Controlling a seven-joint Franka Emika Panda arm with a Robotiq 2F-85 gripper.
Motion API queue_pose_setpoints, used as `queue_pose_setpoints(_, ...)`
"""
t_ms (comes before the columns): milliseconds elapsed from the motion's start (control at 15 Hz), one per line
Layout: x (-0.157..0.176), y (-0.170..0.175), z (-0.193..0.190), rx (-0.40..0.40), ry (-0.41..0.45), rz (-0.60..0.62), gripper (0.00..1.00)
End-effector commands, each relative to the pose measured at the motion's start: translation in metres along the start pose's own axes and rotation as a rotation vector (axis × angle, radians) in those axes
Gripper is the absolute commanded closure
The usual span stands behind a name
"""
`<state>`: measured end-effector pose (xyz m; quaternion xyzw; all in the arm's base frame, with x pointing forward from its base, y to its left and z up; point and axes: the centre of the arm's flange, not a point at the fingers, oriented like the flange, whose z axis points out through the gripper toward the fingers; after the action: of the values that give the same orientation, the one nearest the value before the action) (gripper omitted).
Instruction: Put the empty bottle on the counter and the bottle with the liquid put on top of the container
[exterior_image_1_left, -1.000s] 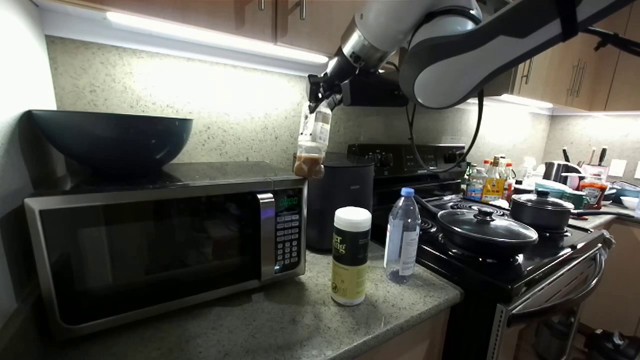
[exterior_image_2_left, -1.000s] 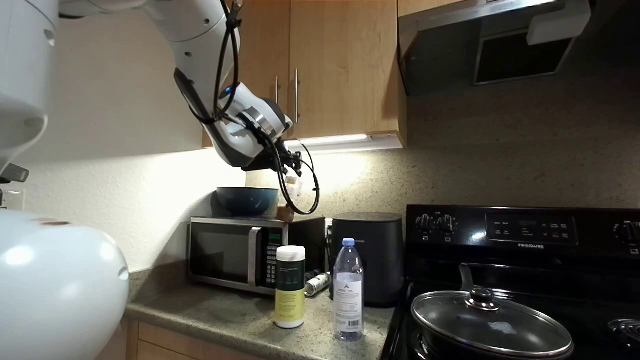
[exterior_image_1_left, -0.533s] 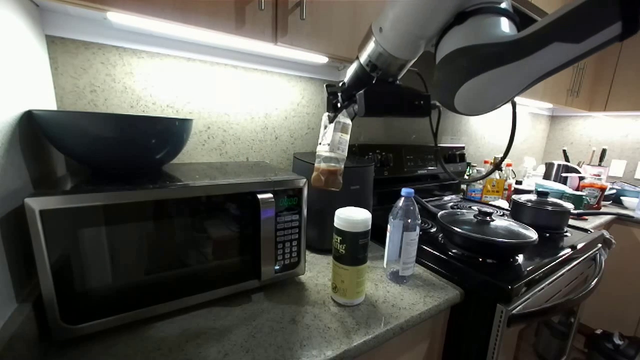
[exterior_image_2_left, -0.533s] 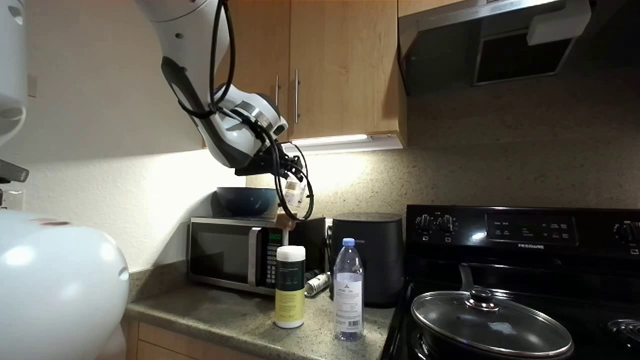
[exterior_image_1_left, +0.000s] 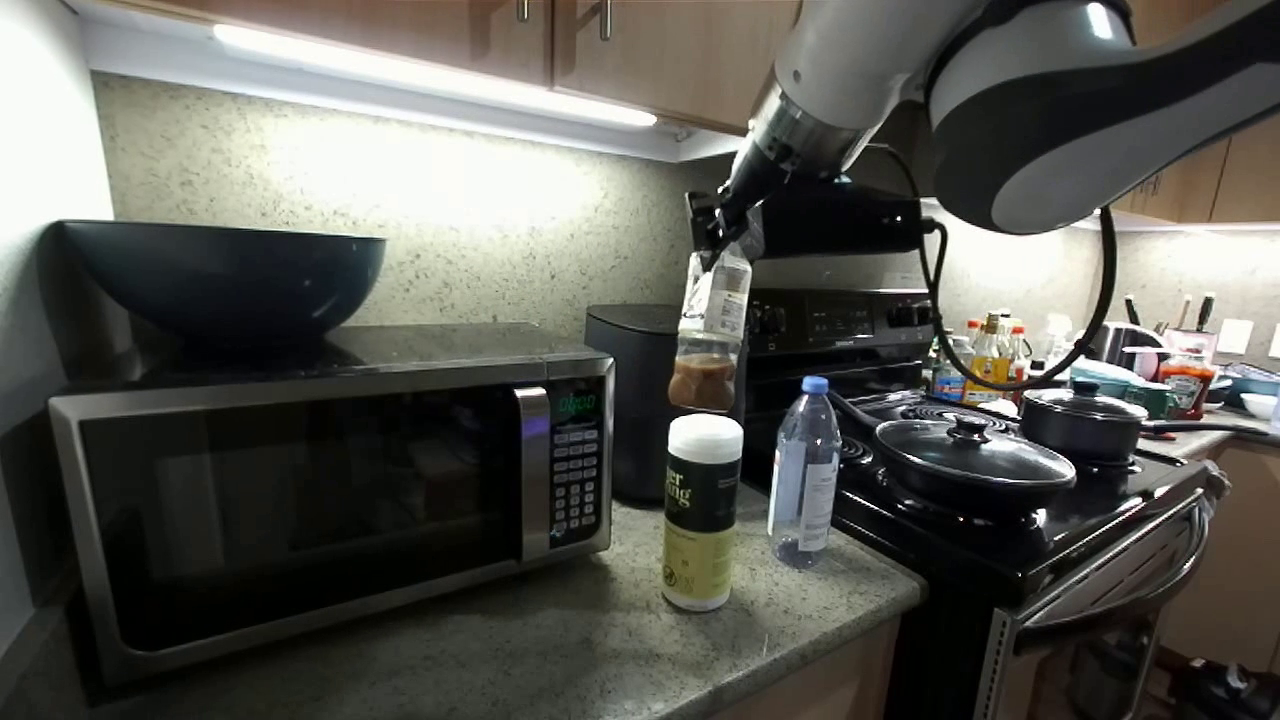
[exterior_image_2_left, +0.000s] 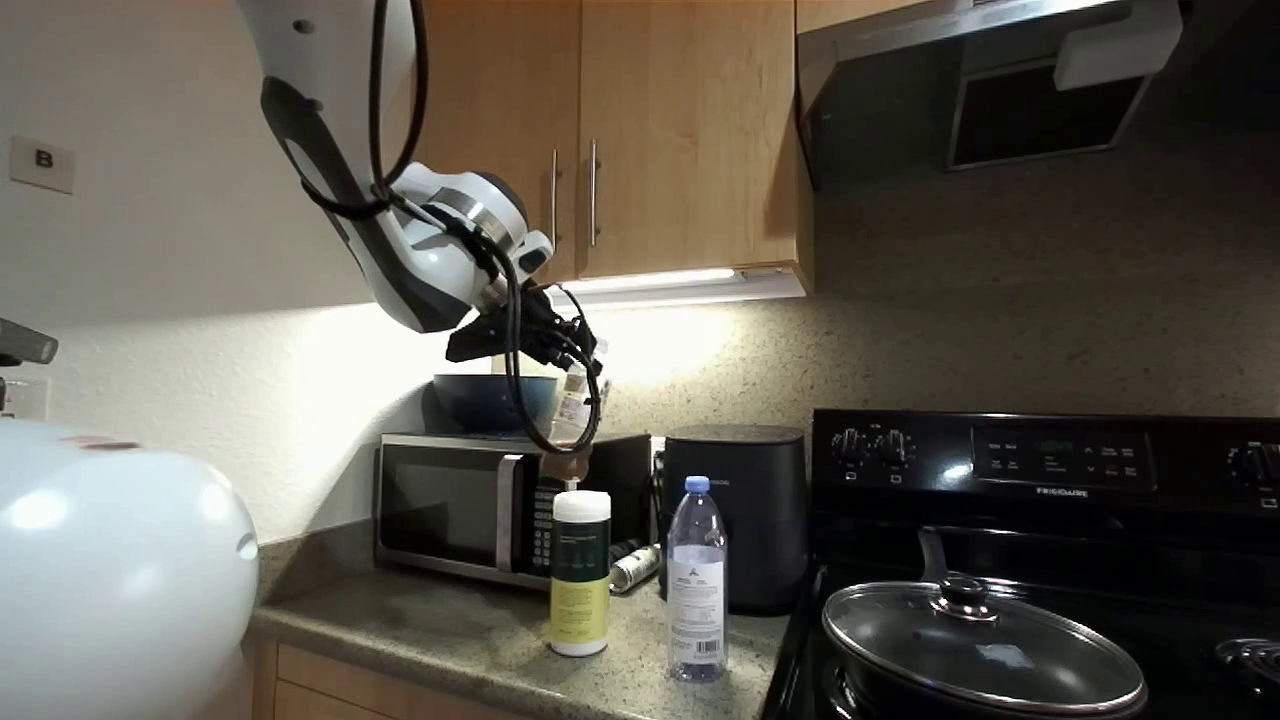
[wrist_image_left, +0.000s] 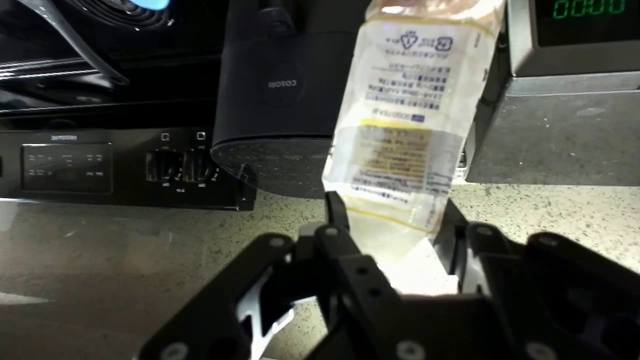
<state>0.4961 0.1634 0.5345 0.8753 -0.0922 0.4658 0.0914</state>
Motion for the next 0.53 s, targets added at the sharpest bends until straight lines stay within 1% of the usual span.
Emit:
queue_pose_setpoints(0, -0.013, 0.003, -0.023, -0.053, 0.019, 0.003, 0.82)
queue_pose_setpoints(67, -0.006, -0.001, -0.008, -0.03, 0.002, -0.014, 0.57)
queue_pose_setpoints(267, -0.009, -0.004, -0.014, -0.036, 0.01, -0.026, 0.57)
queue_pose_setpoints(333, -0.009, -0.003, -0.013, -0.038, 0.01, -0.025, 0.82)
queue_pose_setpoints(467, -0.006, -0.005, -0.003, -0.052, 0.03, -0.027, 0.82)
